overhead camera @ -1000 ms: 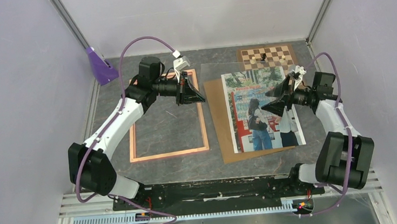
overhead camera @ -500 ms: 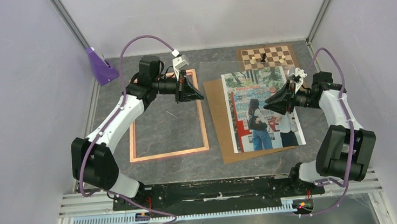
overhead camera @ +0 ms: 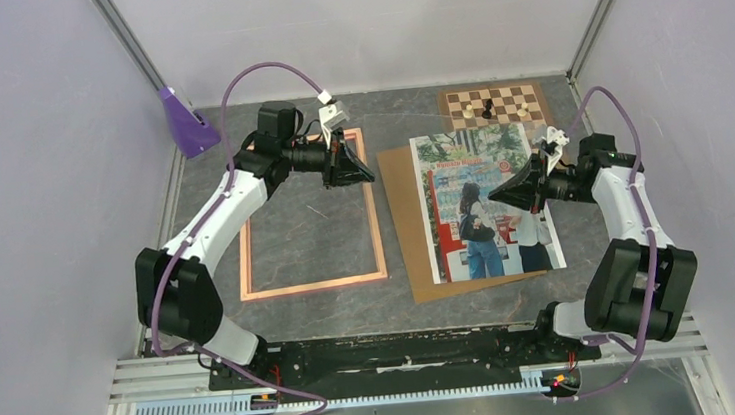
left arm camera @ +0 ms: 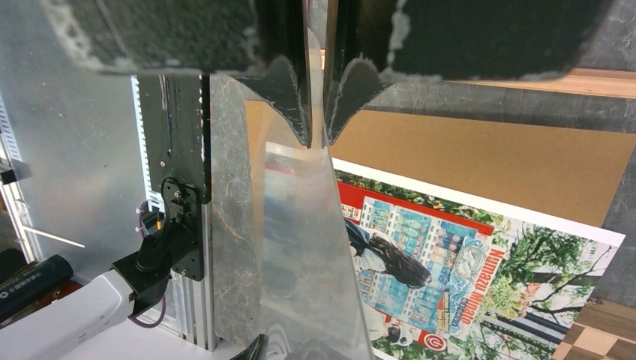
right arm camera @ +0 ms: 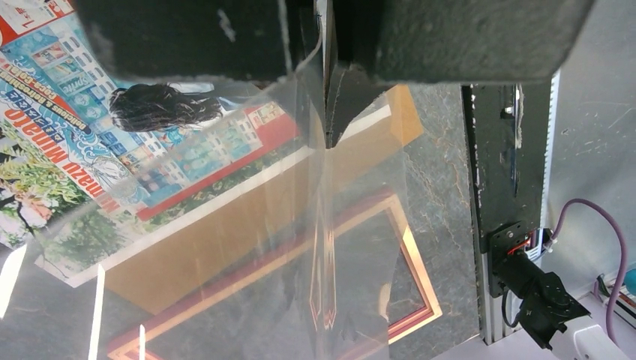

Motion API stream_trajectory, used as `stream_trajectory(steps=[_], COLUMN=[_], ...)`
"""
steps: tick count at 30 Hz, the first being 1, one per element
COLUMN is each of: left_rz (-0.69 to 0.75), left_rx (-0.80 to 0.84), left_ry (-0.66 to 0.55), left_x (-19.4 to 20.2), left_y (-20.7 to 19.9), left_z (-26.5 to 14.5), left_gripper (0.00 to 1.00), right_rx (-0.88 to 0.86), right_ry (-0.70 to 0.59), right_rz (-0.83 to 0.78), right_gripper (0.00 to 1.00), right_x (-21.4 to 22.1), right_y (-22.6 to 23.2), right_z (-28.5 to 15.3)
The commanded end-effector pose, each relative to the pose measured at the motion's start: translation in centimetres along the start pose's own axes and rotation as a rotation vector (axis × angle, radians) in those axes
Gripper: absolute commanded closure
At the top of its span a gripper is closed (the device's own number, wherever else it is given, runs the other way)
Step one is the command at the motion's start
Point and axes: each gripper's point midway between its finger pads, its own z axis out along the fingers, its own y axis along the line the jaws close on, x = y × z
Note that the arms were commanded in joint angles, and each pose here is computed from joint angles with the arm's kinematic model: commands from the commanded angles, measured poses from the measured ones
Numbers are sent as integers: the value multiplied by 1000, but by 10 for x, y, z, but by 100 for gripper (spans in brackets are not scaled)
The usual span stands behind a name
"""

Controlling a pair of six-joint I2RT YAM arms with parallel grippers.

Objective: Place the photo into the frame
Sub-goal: Pick up the photo frame item at the center of the board.

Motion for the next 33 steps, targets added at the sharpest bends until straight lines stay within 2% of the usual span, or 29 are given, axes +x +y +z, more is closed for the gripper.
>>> stream_trajectory(steps=[1,7,12,33], left_rz=[89,87,91,86], left_rx=[15,37,49,58], left_ry=[-17,-23,-33,-92], left_x=[-14,-10,-2,25], left_y=[0,-1,0,34], left_z=[-1,-1,1,26], left_gripper=[81,57,47,35], right_rx=[1,28,25,23], right_ry=[-35,-73,-101,-105], right_rz=[-88,-98,-96,-101], right_gripper=[100,100,100,100], right_x=[-25,-34,-40,-48], right_y=[3,1,4,12], right_z=[-3,-11,-13,-13])
